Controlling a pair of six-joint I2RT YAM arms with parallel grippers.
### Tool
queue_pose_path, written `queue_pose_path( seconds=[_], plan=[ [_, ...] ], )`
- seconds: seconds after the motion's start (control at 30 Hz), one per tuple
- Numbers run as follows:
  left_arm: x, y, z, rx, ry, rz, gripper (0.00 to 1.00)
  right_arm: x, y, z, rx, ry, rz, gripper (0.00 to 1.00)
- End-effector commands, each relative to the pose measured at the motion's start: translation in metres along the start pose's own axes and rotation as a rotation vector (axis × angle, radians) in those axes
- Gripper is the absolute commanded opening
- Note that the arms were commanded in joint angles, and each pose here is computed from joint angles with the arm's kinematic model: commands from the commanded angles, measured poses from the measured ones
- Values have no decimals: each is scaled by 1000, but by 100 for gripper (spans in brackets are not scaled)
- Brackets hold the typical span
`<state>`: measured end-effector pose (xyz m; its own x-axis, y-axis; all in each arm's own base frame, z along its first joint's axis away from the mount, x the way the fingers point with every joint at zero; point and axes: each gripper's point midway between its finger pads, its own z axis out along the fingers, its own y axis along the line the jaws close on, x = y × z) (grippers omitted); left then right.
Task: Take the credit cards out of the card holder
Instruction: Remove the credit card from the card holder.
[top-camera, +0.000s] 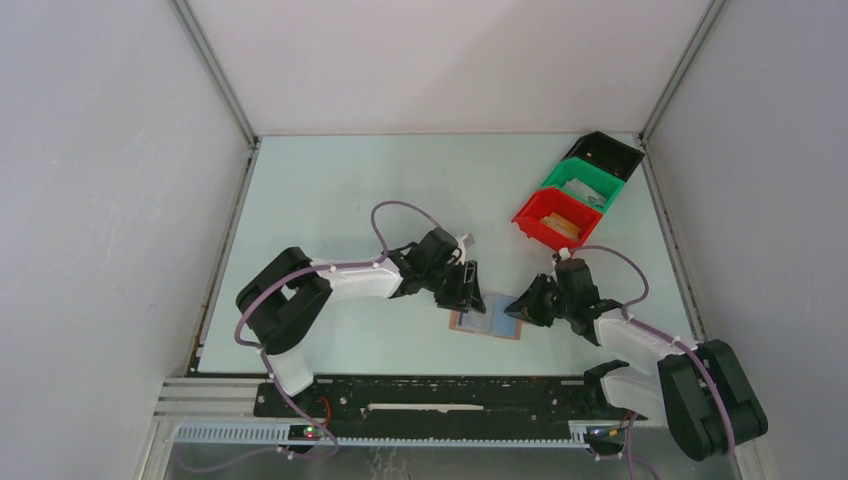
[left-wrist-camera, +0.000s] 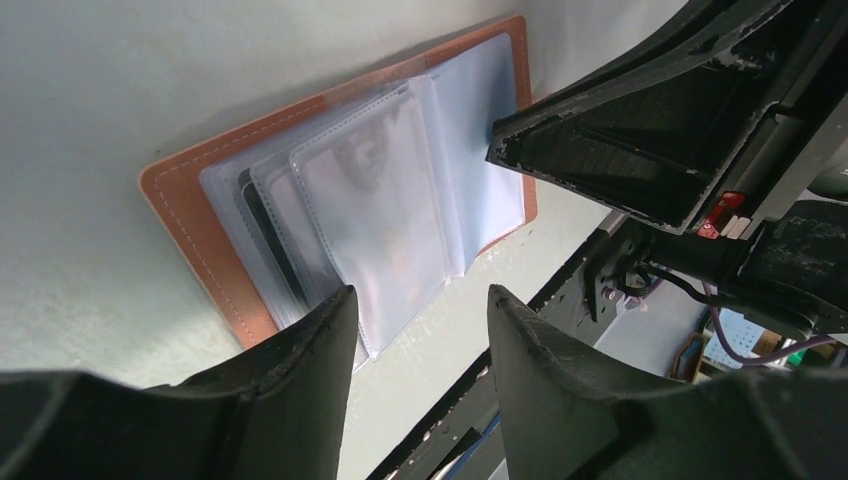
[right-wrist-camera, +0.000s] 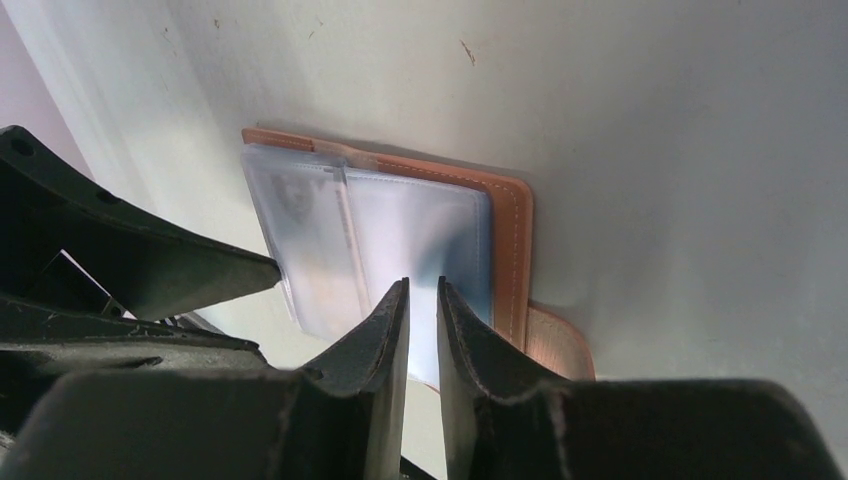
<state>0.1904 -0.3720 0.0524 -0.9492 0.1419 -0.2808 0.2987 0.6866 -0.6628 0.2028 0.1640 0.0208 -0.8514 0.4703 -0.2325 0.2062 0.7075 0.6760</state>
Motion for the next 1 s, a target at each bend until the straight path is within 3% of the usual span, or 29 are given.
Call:
queue_pose_path(
  seconds=[0.0,0.53,0.63,0.73,0.97],
  plan=[
    [-23,-61,-10,179,-49,73,55,13,-21,3,66,30,16,25],
    [-25,-86,-15,267,-28,89,55,12,-16,0,50,24,24,24],
    [-29,-76,-17,207,-63,90,57,8,-9,-8,36,-3,18,25],
    [-31,-43,-17,37,-94,73,58,-2,-5,-24,50,-68,-11,26],
    [-27,-21,-9,-49,-93,38,58,-10,-20,-34,115,-118,-13,27]
  ],
)
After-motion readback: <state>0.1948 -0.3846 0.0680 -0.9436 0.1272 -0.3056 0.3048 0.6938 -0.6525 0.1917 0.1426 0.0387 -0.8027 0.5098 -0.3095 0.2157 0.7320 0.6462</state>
